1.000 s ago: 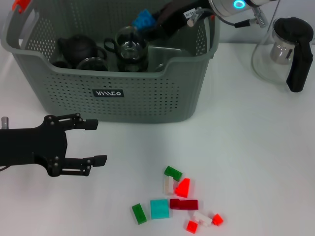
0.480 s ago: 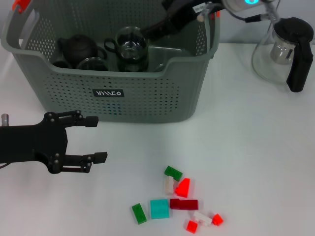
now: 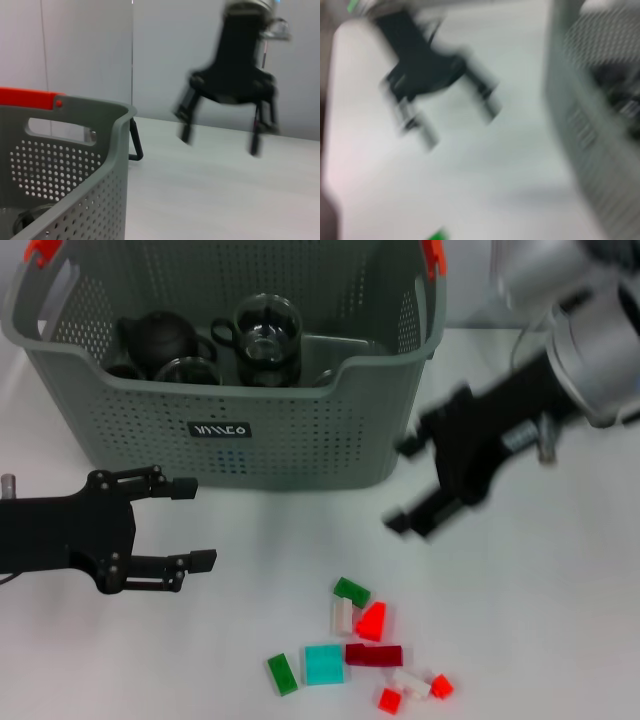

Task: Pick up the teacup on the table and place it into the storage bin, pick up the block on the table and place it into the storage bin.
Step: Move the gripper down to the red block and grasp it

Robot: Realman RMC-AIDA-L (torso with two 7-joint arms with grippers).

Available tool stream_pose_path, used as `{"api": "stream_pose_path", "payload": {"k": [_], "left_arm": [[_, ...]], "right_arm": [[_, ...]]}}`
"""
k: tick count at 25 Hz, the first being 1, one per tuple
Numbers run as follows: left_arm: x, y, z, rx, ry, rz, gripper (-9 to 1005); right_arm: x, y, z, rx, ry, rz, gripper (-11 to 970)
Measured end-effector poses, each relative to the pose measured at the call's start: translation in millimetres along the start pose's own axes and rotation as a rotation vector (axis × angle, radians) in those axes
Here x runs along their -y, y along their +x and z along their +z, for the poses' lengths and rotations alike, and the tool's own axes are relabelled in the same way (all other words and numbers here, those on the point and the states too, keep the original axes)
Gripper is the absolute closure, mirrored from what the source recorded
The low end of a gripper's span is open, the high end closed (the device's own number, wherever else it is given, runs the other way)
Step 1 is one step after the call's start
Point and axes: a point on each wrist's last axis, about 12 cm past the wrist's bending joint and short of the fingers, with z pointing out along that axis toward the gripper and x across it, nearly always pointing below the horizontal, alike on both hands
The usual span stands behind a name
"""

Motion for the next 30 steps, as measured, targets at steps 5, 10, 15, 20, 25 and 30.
{"api": "stream_pose_path", "payload": {"k": [5, 10, 15, 20, 25, 30], "left_arm": [[-1.3, 0, 2, 0.001, -0.002, -0.003, 152], [-2.2, -1, 2, 0.004, -0.005, -0.003, 152], [-3.2, 0, 3, 0.004, -0.019, -0.013, 152], [-1.3, 3, 5, 0.016, -0.015, -0.026, 152], [0.4, 5, 8, 0.024, -0.013, -0.037, 152], [1.0, 7, 9, 0.045, -0.024, -0.060, 152]], "right_arm": [[-12.4, 15, 20, -0.142, -0.047, 0.025, 40], [-21.9, 21, 37, -0.218, -0.079, 0.026, 64], [-30.5, 27, 51, -0.294, -0.130, 0.025, 77], [-37.9, 28, 60, -0.346, -0.155, -0.026, 77], [-41.5, 26, 69, -0.376, -0.169, -0.092, 76], [-49.7, 25, 81, -0.410, -0.179, -0.159, 76]]}}
